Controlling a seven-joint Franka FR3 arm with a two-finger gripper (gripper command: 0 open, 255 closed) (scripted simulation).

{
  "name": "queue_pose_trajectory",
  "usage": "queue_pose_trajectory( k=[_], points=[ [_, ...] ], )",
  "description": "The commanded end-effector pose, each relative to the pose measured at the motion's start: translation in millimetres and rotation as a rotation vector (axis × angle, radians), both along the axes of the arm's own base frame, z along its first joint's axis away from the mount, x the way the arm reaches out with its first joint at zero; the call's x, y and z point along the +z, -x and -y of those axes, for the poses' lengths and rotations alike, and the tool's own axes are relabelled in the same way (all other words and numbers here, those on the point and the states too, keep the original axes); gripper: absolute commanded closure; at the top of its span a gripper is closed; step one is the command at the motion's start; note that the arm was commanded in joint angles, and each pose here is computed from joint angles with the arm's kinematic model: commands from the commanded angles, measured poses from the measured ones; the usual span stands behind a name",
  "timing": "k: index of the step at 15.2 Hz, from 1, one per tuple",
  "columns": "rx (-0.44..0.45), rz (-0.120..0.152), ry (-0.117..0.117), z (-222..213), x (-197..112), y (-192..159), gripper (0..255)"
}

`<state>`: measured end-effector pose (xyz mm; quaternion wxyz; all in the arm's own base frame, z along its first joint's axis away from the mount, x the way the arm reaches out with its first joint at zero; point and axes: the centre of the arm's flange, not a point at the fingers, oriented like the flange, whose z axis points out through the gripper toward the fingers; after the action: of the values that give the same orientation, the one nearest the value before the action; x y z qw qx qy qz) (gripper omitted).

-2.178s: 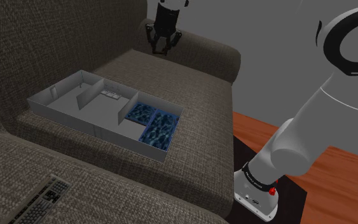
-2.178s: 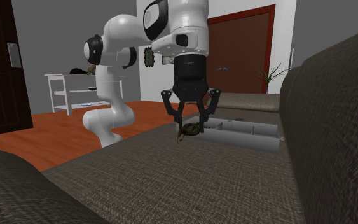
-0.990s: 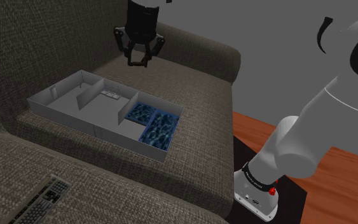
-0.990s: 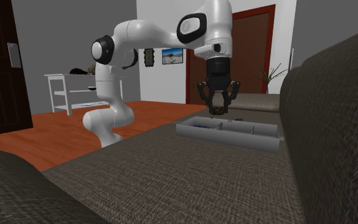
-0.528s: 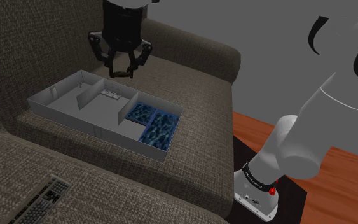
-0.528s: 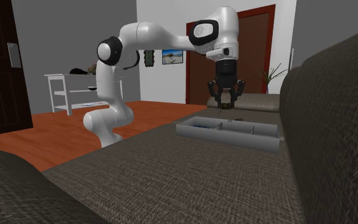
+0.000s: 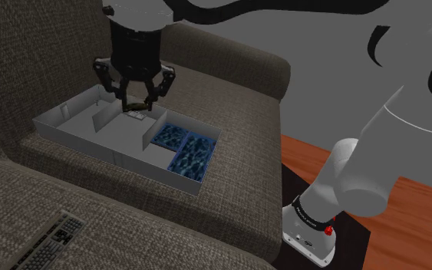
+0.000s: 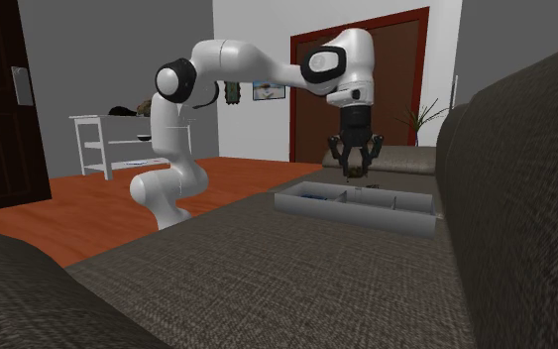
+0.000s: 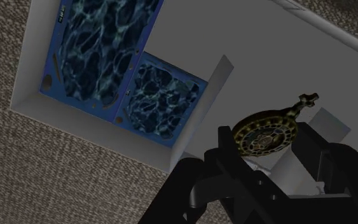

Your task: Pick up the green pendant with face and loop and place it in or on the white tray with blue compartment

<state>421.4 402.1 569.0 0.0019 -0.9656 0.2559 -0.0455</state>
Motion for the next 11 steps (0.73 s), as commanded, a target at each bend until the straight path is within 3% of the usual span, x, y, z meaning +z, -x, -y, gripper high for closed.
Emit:
queue_pose_trajectory(
  k=[1, 8, 11],
  points=[
    [0.000, 0.000, 0.000, -1.3, -11.3, 0.3, 255],
    [0.000, 0.000, 0.000, -1.3, -51.9, 0.3, 255],
    [0.000, 0.000, 0.000, -1.3, -51.9, 0.3, 255]
  ],
)
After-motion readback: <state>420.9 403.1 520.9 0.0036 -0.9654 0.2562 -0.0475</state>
